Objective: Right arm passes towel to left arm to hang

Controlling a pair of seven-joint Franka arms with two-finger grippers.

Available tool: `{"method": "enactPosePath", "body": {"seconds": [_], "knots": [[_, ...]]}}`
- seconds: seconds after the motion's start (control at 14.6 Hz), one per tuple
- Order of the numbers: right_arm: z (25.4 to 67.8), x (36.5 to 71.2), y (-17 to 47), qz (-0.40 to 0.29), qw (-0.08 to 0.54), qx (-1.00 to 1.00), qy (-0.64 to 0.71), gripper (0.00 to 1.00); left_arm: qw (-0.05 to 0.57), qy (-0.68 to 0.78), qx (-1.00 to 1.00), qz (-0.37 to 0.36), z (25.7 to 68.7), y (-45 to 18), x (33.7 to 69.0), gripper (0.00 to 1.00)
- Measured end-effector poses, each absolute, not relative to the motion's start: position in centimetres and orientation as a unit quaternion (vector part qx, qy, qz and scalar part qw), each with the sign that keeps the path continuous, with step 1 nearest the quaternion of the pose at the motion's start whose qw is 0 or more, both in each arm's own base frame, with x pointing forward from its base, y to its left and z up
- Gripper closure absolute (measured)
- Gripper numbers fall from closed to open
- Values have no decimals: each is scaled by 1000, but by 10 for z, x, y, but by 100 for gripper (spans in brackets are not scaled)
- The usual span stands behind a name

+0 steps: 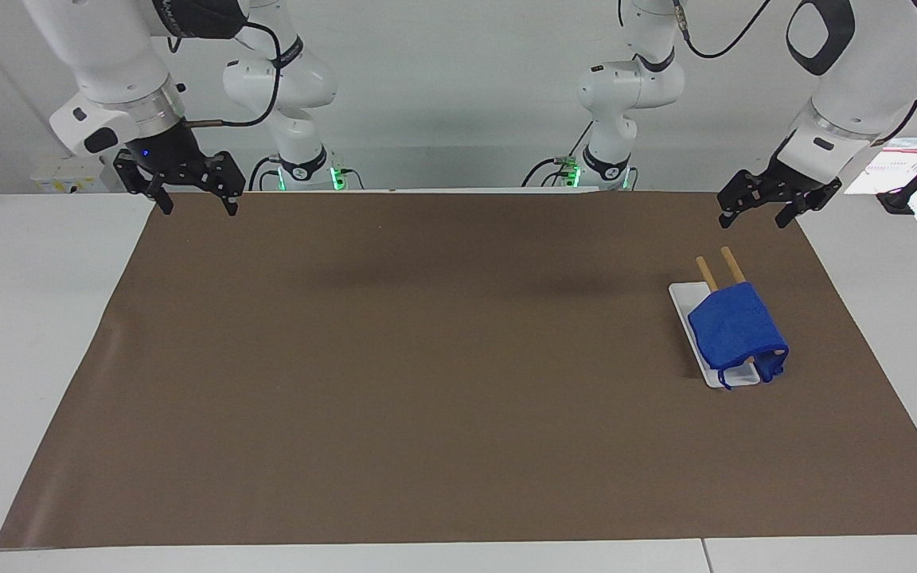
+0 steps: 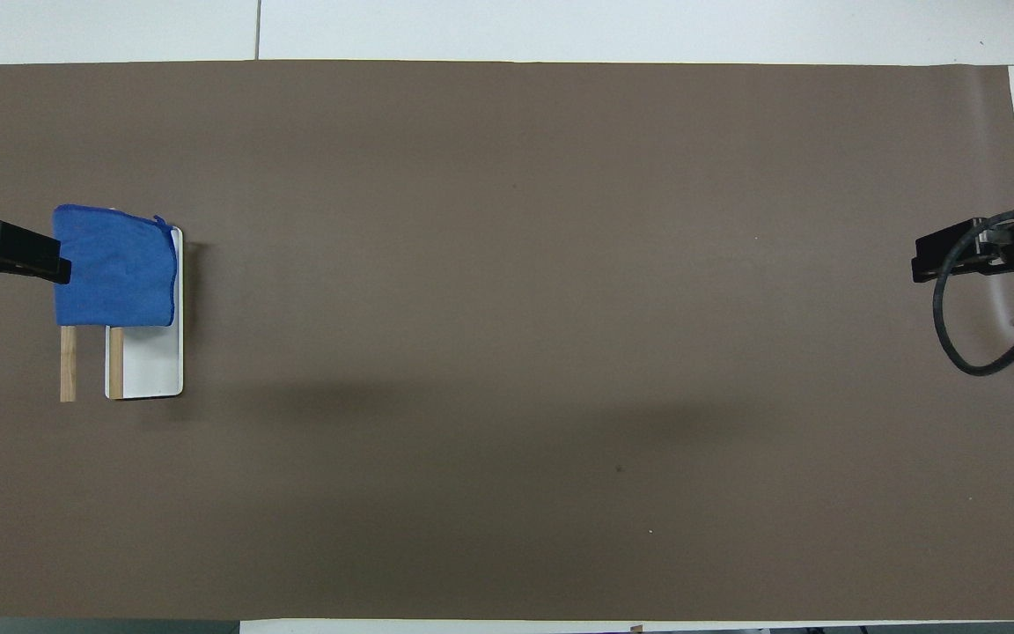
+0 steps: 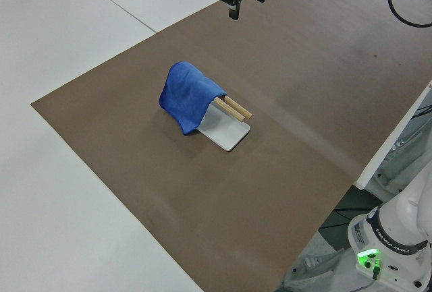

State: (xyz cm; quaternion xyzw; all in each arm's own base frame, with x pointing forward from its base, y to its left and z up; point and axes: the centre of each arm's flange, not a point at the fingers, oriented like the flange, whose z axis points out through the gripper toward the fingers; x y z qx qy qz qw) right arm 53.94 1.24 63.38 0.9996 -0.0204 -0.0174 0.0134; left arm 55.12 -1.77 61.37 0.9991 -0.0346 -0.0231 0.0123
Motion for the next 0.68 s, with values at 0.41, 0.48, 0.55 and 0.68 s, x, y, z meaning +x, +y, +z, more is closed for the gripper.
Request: {"method": "enactPosePath", "body": {"seconds": [0.41, 0.48, 0.55, 0.68], "knots": [[632, 539, 12, -19, 14, 1000, -20, 0, 12, -34, 999, -23, 614, -18, 551, 0], [632, 539, 12, -19, 14, 1000, -20, 0, 12, -34, 999, -23, 614, -18, 551, 0], [632, 539, 12, -19, 14, 1000, -20, 0, 12, -34, 999, -23, 614, -18, 551, 0], [632, 539, 12, -19, 13, 1000, -18, 0, 12, -34, 999, -23, 614, -18, 551, 0]]}}
